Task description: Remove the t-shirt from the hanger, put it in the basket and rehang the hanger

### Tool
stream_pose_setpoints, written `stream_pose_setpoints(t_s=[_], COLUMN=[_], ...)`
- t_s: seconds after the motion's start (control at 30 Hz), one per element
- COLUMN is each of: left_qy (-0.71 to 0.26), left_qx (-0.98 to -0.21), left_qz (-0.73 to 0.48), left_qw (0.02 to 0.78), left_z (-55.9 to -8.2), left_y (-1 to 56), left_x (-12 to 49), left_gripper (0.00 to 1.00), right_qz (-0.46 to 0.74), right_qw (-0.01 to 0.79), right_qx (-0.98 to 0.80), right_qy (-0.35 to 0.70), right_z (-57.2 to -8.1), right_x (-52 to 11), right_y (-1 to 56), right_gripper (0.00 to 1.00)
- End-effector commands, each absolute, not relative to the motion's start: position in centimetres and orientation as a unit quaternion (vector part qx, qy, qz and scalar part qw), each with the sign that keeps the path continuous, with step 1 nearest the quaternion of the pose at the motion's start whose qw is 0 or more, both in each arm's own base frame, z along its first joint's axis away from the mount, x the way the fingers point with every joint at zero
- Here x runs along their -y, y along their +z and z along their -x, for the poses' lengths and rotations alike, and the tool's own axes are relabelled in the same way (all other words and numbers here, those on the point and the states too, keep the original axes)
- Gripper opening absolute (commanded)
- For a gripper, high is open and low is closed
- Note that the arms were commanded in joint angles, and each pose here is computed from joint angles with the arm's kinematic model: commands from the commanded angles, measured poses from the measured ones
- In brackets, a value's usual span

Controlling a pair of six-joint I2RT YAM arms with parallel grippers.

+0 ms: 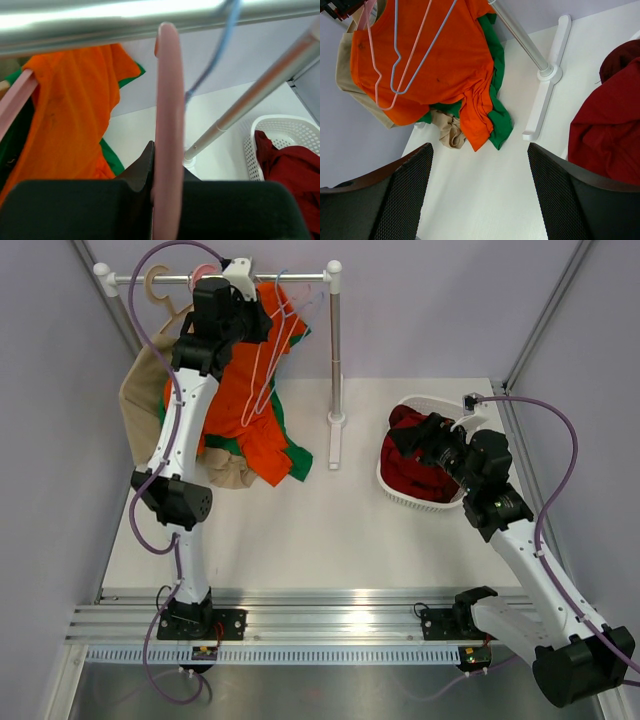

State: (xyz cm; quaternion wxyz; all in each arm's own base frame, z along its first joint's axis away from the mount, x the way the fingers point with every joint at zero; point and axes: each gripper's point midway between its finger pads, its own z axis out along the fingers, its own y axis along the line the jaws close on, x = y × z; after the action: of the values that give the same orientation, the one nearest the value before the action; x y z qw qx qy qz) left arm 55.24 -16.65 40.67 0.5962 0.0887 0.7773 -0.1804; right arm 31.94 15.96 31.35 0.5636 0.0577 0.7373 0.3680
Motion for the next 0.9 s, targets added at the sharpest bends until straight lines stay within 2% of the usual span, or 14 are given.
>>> stream_pose_setpoints(t_s=[0.0, 0.27, 0.53, 0.87], left_qy=[-0.189, -0.214, -0.246, -0.218], left_qx=[-0.706, -0.723, -0.708, -0.747], left_qz=[-0.089, -0.069, -0.071, -0.057], left_qw=[0.677, 0.654, 0.659, 0.625], left_z=[-53.8, -57.3, -58.5, -59.6], left_y=[48.5, 44.8, 44.7, 40.1], left_x=[15.8, 15.3, 16.2, 15.5], left_gripper=[0.0, 0.0, 0.0, 0.0], right_qz=[-0.037, -0.034, -0.026, -0.027], right_qw=[0.573, 0.575, 0.576, 0.58], right_qx=[-0.725, -0.724, -0.722, -0.72], right_qy=[0.381, 0.38, 0.382, 0.381], right_z=[-31.7, -31.6, -31.4, -31.1], right_x=[-16.8, -16.8, -17.1, -16.9], right_y=[32.4, 32.8, 33.1, 33.1], right_gripper=[0.84, 0.84, 0.84, 0.84])
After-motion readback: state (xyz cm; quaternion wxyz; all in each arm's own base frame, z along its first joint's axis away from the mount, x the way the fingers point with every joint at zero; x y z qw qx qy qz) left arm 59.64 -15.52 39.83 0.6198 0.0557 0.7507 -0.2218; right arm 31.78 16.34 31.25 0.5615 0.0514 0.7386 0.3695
